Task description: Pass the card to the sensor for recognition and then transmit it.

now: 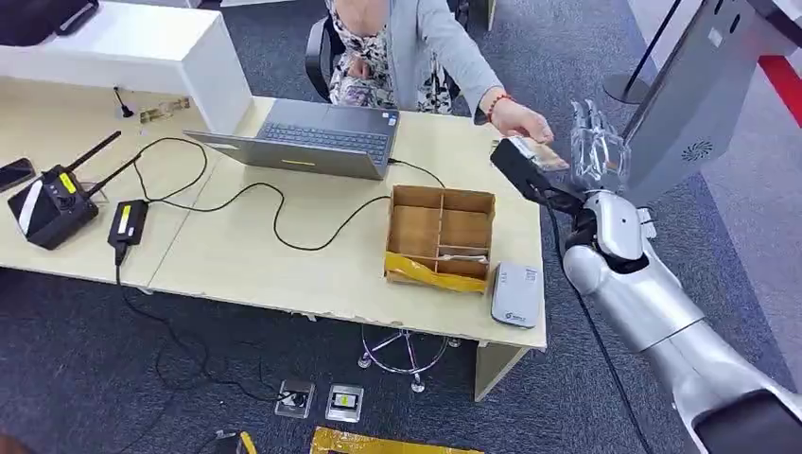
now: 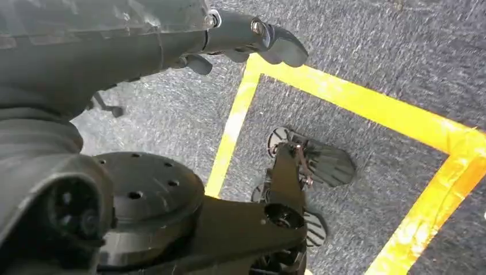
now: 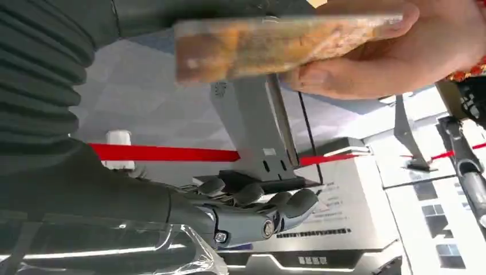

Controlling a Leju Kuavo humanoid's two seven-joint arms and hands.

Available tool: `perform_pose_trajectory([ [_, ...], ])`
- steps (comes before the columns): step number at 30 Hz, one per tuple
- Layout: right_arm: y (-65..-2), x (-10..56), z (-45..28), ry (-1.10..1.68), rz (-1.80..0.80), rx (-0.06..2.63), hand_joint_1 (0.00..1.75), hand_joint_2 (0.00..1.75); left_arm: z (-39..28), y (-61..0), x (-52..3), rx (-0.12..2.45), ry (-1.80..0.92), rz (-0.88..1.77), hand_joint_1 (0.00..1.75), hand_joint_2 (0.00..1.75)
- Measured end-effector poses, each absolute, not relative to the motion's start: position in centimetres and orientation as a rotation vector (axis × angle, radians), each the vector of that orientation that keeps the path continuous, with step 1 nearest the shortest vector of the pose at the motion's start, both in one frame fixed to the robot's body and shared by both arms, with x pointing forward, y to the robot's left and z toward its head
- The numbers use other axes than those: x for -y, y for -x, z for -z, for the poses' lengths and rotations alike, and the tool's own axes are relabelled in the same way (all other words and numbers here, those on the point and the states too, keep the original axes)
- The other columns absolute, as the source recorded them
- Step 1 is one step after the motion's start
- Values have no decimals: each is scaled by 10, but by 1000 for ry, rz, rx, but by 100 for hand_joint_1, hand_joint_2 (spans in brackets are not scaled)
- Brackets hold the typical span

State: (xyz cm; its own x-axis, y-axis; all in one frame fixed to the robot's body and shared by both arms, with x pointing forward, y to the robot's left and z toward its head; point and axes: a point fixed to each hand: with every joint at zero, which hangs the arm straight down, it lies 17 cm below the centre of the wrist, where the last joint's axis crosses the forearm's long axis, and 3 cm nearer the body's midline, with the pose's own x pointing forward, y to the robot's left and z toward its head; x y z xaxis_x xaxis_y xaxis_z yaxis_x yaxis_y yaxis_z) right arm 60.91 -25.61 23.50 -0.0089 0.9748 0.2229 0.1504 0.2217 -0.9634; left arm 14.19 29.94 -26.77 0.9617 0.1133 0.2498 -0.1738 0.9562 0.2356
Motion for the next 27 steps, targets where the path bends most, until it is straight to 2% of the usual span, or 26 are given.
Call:
perform_pose_trajectory([
  [18, -603, 283, -194, 1207, -944, 1289, 0, 175, 264, -157, -291, 269, -248, -71, 0, 0],
  [19, -603, 285, -193, 1206, -939, 1286, 175, 175, 264, -157, -291, 269, -248, -70, 0, 0],
  [27, -599, 293, -190, 1202, -904, 1275, 175, 175, 264, -159, -289, 276, -240, -44, 0, 0],
])
